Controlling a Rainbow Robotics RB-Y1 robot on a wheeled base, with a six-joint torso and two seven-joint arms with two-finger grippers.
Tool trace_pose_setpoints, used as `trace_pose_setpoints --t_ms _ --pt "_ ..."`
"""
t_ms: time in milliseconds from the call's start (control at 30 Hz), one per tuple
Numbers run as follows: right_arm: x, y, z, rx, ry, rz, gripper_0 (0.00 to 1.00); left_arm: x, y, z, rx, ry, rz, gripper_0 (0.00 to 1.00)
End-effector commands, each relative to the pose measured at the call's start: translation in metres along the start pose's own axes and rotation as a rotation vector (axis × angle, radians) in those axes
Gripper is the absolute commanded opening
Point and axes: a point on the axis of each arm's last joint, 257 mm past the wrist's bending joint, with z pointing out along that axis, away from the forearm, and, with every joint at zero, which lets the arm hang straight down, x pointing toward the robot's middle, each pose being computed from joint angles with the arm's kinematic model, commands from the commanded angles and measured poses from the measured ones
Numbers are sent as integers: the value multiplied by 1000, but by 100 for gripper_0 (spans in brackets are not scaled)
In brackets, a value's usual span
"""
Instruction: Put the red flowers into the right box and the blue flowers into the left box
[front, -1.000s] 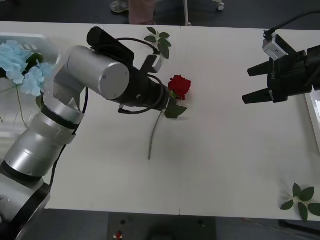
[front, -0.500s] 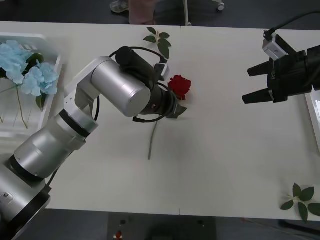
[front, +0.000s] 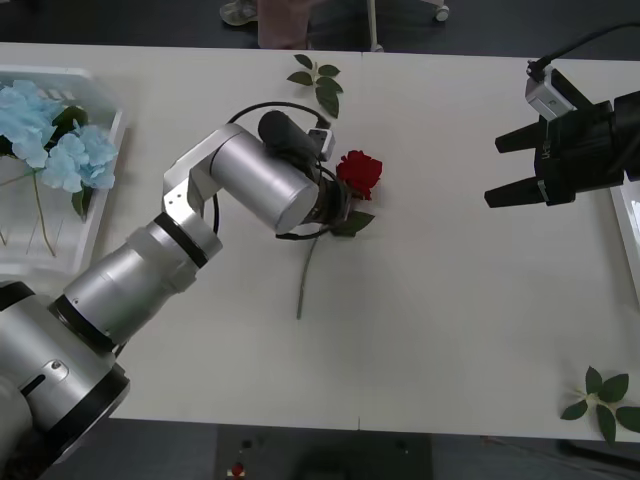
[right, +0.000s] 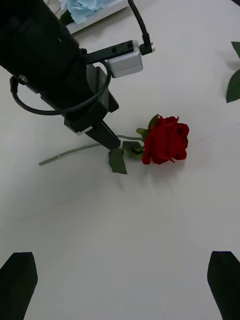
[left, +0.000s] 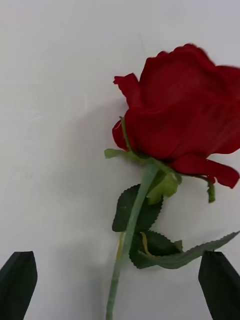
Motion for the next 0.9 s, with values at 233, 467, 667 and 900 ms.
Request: trace_pose_setpoints --t_ms 233,467,667,900 --pt "-16 -3 -4 9 -21 -8 100 -13 -8 12 -52 -18 64 94" --pt "-16 -3 -4 9 -21 -8 100 -8 -12 14 -49 -17 67 94" --pt "-16 -3 -4 9 -21 -8 100 -1 -15 18 -53 -12 82 94" --pt "-16 -3 -4 9 -21 -8 100 0 -17 20 -53 -27 96 1"
